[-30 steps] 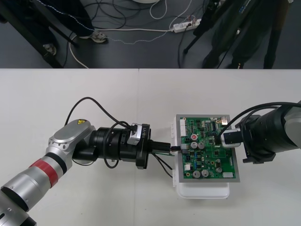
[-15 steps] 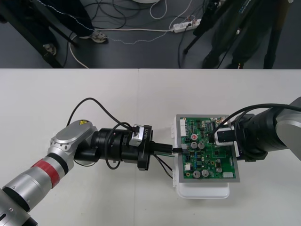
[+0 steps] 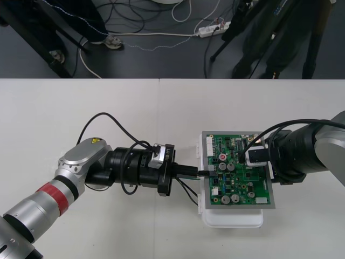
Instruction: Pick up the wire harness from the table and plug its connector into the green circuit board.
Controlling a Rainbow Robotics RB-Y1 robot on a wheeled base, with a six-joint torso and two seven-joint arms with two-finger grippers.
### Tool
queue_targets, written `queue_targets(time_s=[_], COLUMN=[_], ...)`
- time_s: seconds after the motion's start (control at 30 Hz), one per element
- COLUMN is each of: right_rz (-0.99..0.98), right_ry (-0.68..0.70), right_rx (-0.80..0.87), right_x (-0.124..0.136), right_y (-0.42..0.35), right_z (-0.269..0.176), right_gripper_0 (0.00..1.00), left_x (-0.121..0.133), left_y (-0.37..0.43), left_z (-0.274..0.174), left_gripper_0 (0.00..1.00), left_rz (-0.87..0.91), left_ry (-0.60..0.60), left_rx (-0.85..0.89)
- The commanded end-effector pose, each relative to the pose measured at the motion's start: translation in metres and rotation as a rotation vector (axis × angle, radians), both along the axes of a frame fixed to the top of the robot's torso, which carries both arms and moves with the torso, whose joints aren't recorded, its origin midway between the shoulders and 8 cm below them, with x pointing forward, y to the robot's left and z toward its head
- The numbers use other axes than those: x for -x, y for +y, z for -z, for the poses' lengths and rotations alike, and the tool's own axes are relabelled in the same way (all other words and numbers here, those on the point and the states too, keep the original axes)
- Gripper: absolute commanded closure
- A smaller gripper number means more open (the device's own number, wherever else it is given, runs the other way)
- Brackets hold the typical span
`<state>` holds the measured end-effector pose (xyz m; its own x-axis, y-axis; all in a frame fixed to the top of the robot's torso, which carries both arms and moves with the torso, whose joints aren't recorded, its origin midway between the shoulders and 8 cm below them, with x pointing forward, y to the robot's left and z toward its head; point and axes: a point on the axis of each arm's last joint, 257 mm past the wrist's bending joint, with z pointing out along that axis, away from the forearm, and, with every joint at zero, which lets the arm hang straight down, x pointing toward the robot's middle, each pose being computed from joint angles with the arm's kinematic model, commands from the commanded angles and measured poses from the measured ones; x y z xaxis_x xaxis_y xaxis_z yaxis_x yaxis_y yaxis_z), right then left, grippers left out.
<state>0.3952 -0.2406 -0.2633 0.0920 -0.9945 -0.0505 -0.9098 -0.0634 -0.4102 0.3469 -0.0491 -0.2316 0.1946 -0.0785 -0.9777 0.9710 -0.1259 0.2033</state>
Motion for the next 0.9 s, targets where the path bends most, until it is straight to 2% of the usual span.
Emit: queue_targets(time_s=[0.03,0.9], right_rz=[0.036,0.126], right_ry=[0.002,0.036], right_rx=[-0.021,-0.108], right_x=[0.003,0.011], right_y=[-0.003,0.007], right_z=[0.000,0.003], right_gripper_0=[0.00,0.00], left_x=[-0.004,-0.007], left_y=[-0.021,-0.013], left_z=[-0.009,0.001], left_gripper_0=[1.00,1.00], left_rz=[0.016,-0.009], left_ry=[0.039,0.062], left_rx=[-0.018,-0.041])
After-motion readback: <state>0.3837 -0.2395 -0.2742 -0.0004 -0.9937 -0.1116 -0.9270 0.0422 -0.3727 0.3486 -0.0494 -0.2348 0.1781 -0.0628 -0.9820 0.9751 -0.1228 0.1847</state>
